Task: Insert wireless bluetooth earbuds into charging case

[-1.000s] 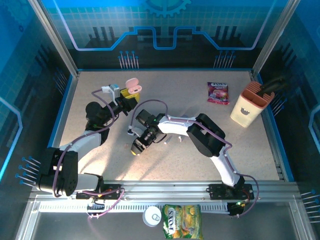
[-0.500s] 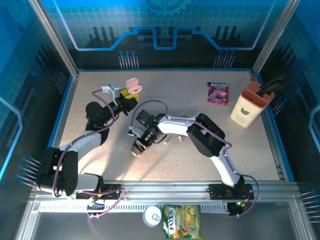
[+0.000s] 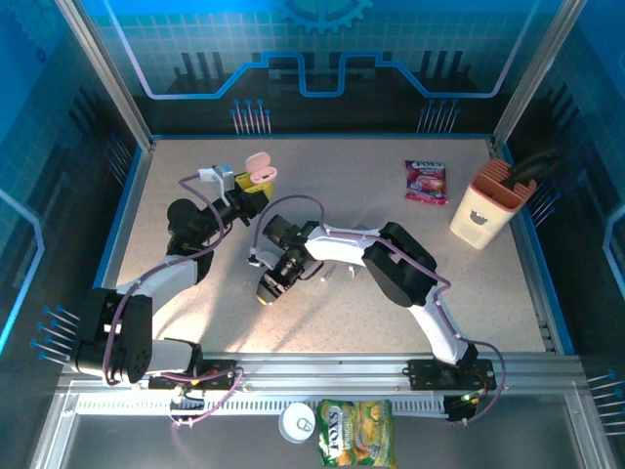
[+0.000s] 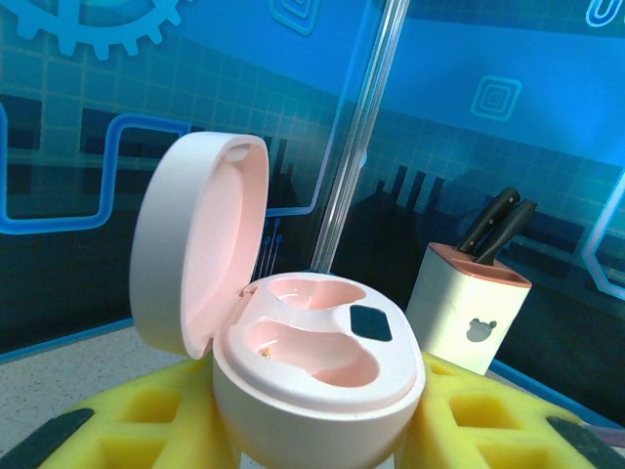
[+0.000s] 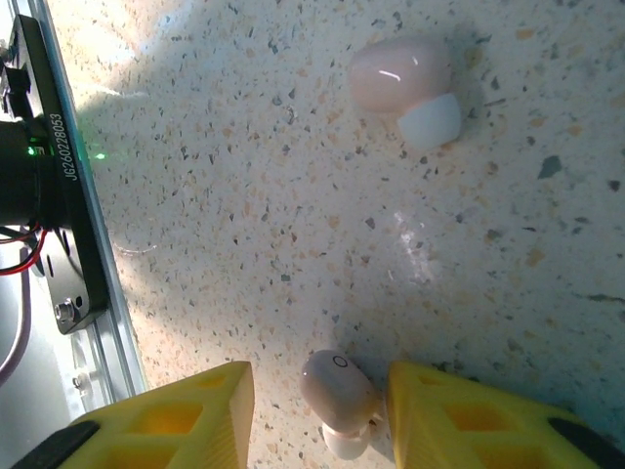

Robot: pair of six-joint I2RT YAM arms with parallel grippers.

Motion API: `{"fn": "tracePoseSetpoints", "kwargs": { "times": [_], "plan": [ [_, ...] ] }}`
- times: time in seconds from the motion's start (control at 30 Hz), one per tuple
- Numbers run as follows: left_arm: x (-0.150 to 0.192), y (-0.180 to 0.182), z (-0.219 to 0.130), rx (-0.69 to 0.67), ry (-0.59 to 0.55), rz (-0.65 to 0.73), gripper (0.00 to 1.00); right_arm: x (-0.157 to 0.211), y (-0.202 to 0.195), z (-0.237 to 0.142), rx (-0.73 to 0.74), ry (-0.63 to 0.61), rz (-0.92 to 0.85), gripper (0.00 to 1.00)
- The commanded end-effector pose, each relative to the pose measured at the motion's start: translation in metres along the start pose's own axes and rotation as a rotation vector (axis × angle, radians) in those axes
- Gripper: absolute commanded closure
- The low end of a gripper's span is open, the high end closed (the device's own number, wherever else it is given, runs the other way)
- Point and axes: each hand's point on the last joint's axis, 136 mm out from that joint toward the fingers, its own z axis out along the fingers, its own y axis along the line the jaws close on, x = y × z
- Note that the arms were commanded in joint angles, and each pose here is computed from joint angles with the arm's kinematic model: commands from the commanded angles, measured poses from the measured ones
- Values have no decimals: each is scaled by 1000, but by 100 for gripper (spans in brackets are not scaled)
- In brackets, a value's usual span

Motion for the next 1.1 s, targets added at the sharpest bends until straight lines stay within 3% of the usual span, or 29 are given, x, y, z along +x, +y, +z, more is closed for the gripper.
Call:
{"fn": "tracePoseSetpoints", "kwargs": {
  "times": [0.0, 0.47, 0.73, 1.07],
  "plan": [
    [-16, -4, 1, 26, -34, 29, 61, 22, 4, 18, -8, 75, -6, 63],
    [-15, -3, 3, 34, -37, 18, 61, 31, 1, 24, 8, 97, 21, 78],
    [-15, -3, 2, 30, -37, 23, 61, 30, -2, 21, 35, 90, 34, 82],
    [-16, -5, -1, 22, -39, 41, 61, 7, -19, -23, 103, -136, 109, 83]
  ]
}}
